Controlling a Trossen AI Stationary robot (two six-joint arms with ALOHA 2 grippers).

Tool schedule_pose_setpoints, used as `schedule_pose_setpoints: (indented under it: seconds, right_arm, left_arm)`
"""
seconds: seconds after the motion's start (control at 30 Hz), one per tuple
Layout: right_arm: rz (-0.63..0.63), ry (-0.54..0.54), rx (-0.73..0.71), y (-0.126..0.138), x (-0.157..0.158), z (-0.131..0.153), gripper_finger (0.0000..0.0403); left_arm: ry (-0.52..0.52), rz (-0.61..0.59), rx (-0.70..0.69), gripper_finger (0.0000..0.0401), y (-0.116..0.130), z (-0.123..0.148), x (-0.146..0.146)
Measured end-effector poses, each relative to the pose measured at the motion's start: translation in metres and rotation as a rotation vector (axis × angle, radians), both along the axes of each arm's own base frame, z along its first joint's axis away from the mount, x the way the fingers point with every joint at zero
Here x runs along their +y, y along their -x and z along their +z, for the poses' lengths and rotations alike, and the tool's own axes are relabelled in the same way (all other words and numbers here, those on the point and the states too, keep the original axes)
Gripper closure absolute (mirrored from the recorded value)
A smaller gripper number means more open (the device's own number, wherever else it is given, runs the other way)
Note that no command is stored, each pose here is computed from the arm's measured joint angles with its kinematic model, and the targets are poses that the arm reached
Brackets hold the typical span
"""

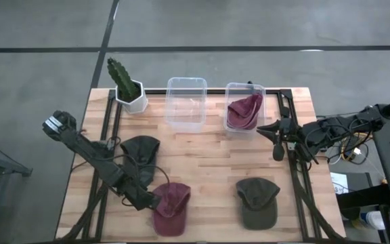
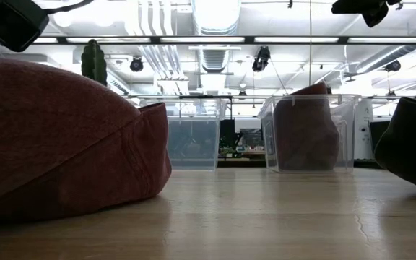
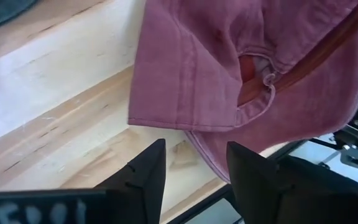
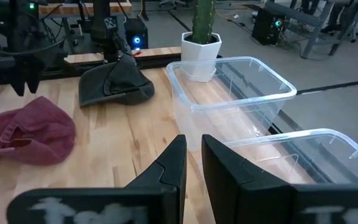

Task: Pick & Place hat
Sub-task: Put the red cap into the right transparent bin

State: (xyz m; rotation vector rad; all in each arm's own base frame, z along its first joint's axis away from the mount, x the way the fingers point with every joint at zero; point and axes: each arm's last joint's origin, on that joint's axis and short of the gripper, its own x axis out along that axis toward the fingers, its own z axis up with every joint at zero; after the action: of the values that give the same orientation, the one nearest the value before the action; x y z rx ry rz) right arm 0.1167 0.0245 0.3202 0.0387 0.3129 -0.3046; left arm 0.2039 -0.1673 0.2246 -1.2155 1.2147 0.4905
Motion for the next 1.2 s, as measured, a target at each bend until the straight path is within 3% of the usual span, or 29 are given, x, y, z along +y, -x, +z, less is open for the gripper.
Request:
schedule_pose_setpoints:
  seconds: [0.53, 0.77, 1.2]
  right_arm:
    - [0.000, 0.000, -0.001, 0.000, 0.000, 0.000, 0.0355]
    - [-0.001, -0.003, -0.002, 0.000, 0.000, 0.000, 0.0355]
    - [-0.001, -0.003, -0.002, 0.000, 0.000, 0.000, 0.0355]
  left_arm:
    - [0.025, -0.001, -0.030, 0.0128, -0.002, 0.002, -0.002]
    - [0.049, 0.062, -0.003, 0.0121, -0.002, -0.004, -0.011]
    - [-0.005, 0.122, 0.008, 0.0121, -0.008, -0.018, -0.014]
